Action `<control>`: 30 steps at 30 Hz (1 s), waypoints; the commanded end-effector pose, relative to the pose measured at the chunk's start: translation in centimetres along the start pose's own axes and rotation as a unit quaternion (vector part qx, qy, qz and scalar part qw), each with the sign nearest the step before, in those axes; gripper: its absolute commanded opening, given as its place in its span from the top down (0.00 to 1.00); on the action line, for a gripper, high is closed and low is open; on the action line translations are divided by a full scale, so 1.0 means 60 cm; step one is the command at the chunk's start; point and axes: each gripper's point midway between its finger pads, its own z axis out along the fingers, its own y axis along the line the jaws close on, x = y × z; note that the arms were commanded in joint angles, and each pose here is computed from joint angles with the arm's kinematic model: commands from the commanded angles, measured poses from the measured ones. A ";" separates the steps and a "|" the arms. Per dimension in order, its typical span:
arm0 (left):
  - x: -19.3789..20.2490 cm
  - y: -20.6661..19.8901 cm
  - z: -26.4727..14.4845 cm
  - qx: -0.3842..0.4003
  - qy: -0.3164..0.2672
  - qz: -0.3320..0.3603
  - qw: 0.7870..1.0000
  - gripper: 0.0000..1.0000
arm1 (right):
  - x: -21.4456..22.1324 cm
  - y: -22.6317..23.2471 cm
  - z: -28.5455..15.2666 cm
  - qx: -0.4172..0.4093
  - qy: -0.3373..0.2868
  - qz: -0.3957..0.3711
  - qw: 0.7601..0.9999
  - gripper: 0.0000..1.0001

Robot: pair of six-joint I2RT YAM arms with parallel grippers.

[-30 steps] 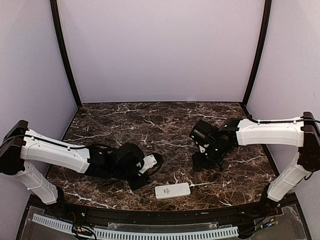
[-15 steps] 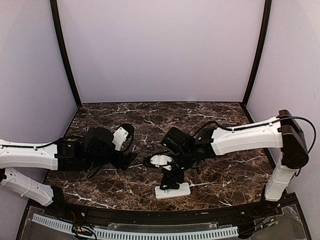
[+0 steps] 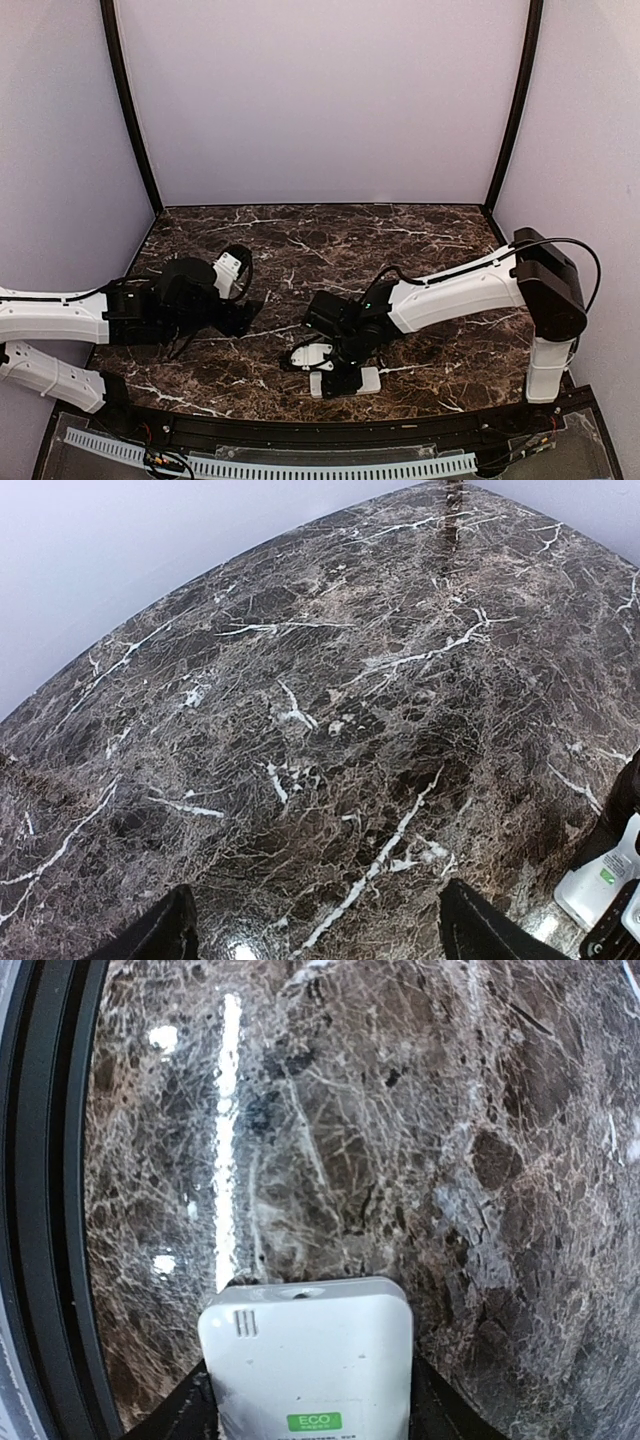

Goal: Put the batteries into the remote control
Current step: Pick up the remote control from the center of the board, then pass from the right arm to the left

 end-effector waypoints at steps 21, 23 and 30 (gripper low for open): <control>-0.078 -0.079 -0.066 0.174 -0.157 0.019 0.972 0.19 | -0.114 -0.032 -0.188 0.042 -0.180 0.072 0.980 0.71; -0.094 -0.100 -0.091 0.218 -0.197 0.038 0.955 0.19 | -0.128 -0.044 -0.249 0.043 -0.235 0.084 0.967 0.72; -0.150 -0.171 -0.159 0.350 -0.290 0.078 0.888 0.14 | -0.170 -0.049 -0.442 0.021 -0.407 0.086 0.909 0.73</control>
